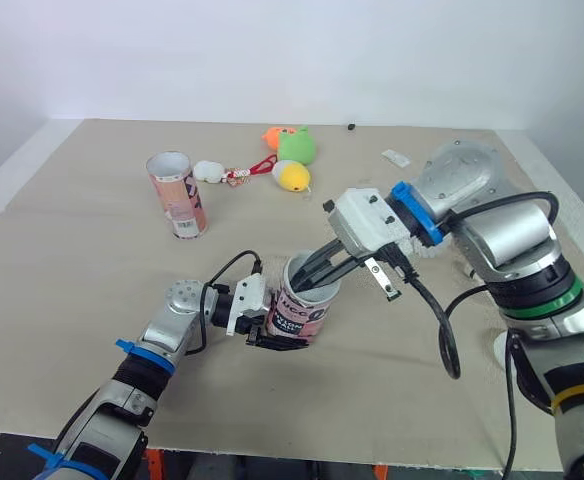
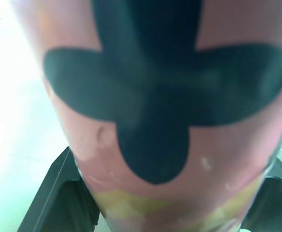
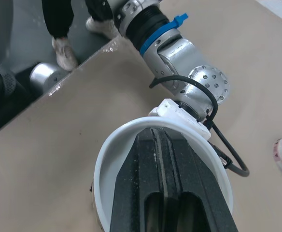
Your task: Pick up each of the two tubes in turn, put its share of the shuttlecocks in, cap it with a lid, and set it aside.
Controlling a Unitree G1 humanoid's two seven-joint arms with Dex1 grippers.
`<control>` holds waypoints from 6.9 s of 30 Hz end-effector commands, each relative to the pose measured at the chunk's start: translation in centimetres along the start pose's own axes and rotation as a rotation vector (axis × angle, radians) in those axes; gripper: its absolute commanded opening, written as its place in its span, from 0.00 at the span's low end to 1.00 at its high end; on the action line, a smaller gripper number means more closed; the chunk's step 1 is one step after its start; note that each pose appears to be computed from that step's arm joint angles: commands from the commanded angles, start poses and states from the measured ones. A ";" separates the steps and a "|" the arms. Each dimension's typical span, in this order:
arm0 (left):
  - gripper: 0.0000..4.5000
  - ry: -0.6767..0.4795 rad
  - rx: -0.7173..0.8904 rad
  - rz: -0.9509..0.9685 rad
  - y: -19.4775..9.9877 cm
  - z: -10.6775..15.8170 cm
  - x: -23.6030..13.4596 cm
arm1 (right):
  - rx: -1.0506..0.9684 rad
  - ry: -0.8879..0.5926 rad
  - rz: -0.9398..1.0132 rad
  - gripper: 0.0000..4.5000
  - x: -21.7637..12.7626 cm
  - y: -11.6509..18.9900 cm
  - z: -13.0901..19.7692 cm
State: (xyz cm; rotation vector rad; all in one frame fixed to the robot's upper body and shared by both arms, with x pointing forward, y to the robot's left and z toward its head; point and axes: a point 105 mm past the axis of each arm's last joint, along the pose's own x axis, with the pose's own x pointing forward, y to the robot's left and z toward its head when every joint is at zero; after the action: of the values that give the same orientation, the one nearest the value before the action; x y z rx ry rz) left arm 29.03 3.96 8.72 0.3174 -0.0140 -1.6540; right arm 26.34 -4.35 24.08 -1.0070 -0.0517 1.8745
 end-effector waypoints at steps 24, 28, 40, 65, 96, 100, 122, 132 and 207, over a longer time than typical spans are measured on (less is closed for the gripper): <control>0.64 0.115 -0.071 -0.031 -1.8 -3.3 -0.2 | 0.040 0.253 0.014 0.02 -0.6 -1.5 -4.5; 0.64 0.114 -0.070 -0.028 -1.7 -3.3 -0.2 | 0.046 0.313 0.055 0.02 -1.8 0.1 -5.3; 0.64 0.086 -0.057 -0.006 -1.0 -2.8 -0.1 | 0.072 0.253 0.040 0.02 -1.3 0.5 -4.6; 0.95 -0.057 -0.062 0.101 -0.2 -1.8 -0.9 | 0.429 -0.041 -0.453 0.00 -9.0 4.3 -2.5; 1.00 0.043 -0.024 0.263 -4.2 3.0 -13.3 | 0.660 -0.039 -0.476 0.99 2.7 7.7 -11.4; 1.00 -0.012 -0.019 0.291 -4.7 5.2 -13.4 | 0.638 -0.069 -0.464 0.99 4.3 6.7 -11.4; 1.00 -0.064 0.001 0.332 -4.5 7.5 -13.0 | 0.597 -0.207 -0.430 0.99 6.8 3.8 -9.9; 1.00 -0.089 0.014 0.339 -3.8 8.0 -12.8 | 0.603 -0.244 -0.454 0.66 6.6 3.2 -9.6; 1.00 -0.424 0.017 0.271 6.0 16.1 0.4 | 1.271 0.261 -2.061 0.99 -27.5 22.0 -24.8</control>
State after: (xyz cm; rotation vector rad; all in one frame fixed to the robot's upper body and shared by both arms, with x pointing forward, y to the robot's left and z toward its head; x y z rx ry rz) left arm 31.93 0.07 24.16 -0.0431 -0.3260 -1.4061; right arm 31.95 -45.30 12.08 0.0923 0.2653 -0.3022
